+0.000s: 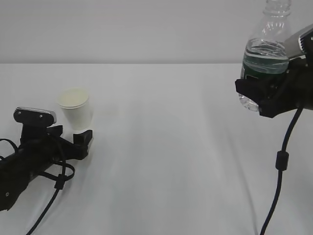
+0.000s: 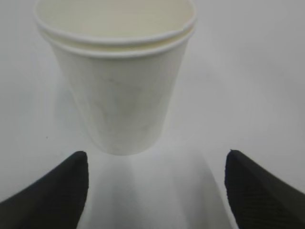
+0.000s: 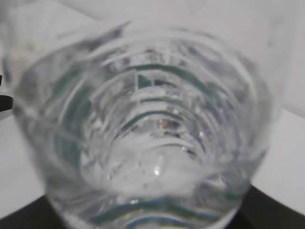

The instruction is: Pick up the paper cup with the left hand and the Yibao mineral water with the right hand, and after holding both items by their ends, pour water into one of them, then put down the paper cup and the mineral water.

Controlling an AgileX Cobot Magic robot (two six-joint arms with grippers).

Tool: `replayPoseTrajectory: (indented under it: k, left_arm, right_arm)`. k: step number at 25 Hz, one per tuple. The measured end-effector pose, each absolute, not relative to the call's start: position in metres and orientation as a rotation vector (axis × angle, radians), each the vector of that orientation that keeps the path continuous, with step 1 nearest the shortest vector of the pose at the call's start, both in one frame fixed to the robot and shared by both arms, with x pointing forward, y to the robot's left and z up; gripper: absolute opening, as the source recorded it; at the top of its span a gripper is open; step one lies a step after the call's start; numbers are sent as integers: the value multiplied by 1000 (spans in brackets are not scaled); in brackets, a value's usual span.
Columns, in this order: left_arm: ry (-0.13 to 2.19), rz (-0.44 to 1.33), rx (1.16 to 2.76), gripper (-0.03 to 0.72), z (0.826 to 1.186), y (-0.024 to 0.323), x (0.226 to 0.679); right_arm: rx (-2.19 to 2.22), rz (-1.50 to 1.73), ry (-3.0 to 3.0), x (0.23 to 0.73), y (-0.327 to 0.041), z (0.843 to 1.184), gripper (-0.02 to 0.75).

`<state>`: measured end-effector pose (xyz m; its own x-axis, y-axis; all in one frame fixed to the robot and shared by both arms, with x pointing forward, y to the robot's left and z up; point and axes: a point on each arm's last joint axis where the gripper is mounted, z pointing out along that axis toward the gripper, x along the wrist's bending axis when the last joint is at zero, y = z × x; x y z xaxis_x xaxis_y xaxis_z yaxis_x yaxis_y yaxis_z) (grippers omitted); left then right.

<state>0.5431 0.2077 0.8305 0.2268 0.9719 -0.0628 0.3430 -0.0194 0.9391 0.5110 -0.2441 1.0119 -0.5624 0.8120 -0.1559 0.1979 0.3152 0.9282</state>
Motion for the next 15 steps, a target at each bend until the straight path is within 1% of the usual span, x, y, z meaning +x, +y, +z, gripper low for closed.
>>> replayPoseTrajectory:
  k: [6, 15]
  left_arm:
    - [1288, 831, 1542, 636, 828, 208, 545]
    - [1276, 858, 1495, 618, 834, 205, 558]
  right_arm:
    - [891, 1252, 1954, 511, -244, 1012, 419]
    - [891, 1252, 1954, 511, -244, 1012, 419]
